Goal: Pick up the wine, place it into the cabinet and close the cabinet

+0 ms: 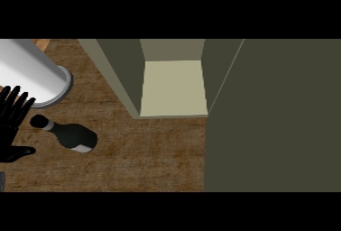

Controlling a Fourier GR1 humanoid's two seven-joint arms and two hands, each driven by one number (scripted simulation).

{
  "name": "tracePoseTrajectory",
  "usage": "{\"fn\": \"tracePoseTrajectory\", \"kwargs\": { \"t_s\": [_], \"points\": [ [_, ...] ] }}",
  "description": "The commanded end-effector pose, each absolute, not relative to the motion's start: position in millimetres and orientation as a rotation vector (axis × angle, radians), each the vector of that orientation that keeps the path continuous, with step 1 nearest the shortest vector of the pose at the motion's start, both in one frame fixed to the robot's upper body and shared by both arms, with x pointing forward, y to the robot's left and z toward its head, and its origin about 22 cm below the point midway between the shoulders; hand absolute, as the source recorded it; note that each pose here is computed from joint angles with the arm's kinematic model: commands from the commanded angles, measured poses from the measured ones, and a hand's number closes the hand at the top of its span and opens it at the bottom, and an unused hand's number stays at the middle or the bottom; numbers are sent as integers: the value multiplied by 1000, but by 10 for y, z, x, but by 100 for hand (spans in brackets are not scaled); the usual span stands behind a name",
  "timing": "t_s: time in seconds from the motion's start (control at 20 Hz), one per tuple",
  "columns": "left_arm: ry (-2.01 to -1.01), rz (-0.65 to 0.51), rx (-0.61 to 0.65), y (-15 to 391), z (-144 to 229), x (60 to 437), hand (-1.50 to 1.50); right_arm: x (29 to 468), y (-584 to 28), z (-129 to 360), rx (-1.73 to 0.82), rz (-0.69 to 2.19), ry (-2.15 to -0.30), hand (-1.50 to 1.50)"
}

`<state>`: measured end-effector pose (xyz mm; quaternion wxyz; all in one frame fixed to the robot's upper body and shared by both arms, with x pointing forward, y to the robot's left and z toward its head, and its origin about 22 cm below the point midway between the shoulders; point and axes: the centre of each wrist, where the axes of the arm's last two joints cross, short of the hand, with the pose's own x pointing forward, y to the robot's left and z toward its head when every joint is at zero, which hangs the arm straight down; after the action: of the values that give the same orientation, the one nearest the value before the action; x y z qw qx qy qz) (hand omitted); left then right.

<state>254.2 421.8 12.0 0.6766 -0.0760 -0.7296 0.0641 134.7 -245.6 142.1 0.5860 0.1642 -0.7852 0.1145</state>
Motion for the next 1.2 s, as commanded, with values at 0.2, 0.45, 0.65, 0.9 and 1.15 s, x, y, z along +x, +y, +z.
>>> {"fn": "tracePoseTrajectory", "kwargs": {
  "t_s": [0.2,0.45,0.65,0.9,1.15],
  "points": [
    [-1581,138,-197,4301,-273,2614,-150,1034,-2460,1697,481,244,-1868,-150],
    [-1533,156,-341,4325,-739,2367,-150,1156,-2526,1535,454,243,-1883,-150],
    [-1521,133,-359,4249,-835,2448,-150,1013,-2429,1702,485,289,-1875,-150],
    [-1463,166,-424,4068,-945,2622,-150,1158,-2373,1626,473,266,-1874,-150],
    [-1458,192,-452,3994,-1145,2429,-150,996,-2422,1700,482,251,-1902,-150]
  ]
}}
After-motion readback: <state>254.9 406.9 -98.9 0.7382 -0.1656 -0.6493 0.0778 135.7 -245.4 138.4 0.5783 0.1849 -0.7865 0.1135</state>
